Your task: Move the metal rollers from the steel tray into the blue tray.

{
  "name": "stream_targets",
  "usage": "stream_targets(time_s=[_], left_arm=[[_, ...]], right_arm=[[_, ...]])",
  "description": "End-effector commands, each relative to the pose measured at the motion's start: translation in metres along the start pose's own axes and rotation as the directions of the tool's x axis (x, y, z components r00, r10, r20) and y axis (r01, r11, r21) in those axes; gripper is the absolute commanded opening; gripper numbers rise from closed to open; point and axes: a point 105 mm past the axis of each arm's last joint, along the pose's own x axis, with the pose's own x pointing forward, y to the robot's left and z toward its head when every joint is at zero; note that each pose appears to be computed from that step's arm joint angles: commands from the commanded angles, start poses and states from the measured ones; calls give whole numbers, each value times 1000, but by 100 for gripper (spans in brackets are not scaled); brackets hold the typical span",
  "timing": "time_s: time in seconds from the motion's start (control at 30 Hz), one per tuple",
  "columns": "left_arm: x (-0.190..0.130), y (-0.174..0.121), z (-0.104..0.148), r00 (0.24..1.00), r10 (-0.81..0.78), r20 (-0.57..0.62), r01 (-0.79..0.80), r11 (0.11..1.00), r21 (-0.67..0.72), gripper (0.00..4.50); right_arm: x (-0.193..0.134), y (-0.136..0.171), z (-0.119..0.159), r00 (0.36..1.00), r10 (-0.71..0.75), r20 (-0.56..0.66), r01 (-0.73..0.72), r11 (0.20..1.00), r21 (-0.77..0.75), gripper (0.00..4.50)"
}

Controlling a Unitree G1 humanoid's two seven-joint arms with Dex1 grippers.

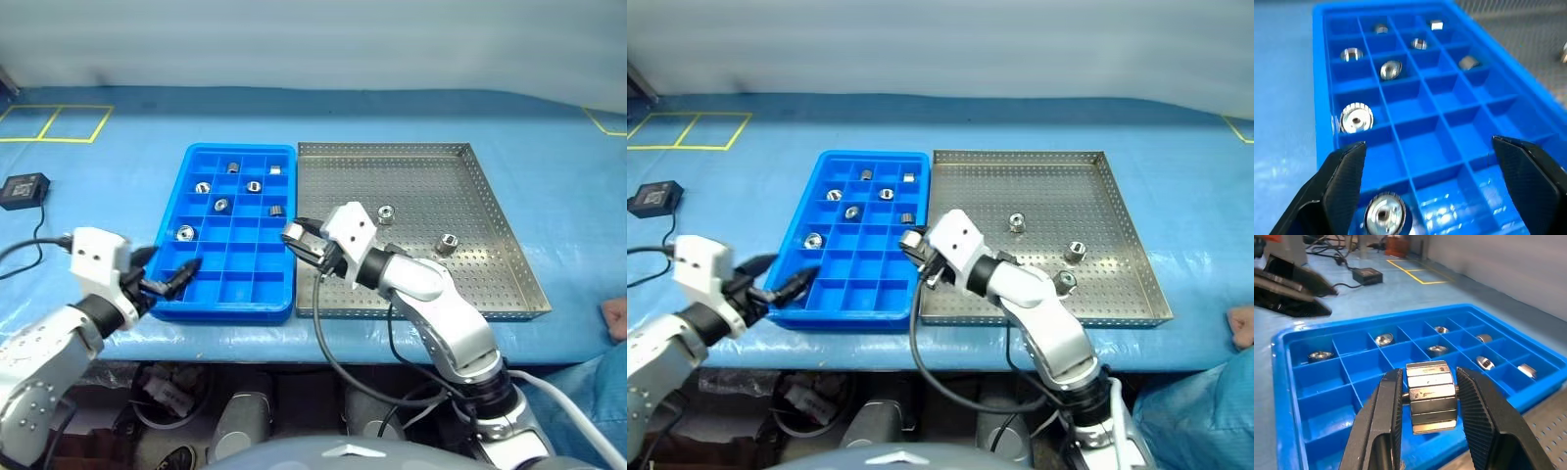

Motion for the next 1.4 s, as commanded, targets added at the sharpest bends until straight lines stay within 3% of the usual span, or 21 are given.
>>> stream_targets(time_s=[0.03,0.2,0.63,1.13,1.33,1.4], left_arm=[[-8,-2,12,998,-7,61,6,1000,23,448],[-12,-5,-4,1000,8,4,-8,1000,23,448],[-17,-8,-18,998,49,-30,-48,998,35,448],[-23,-8,-18,996,88,-16,-87,995,58,448],[-23,-9,-16,995,97,-11,-96,994,58,448],[-23,-9,-16,995,97,-11,-96,994,60,450]], right_arm=[[15,10,-1,998,61,2,-61,998,12,130],[40,3,-9,999,37,-15,-37,999,10,130],[78,34,15,977,157,146,-169,983,69,130],[109,41,-4,969,219,117,-232,966,113,130],[120,33,-18,985,162,68,-171,971,170,130],[122,28,-21,990,134,51,-141,976,165,201]])
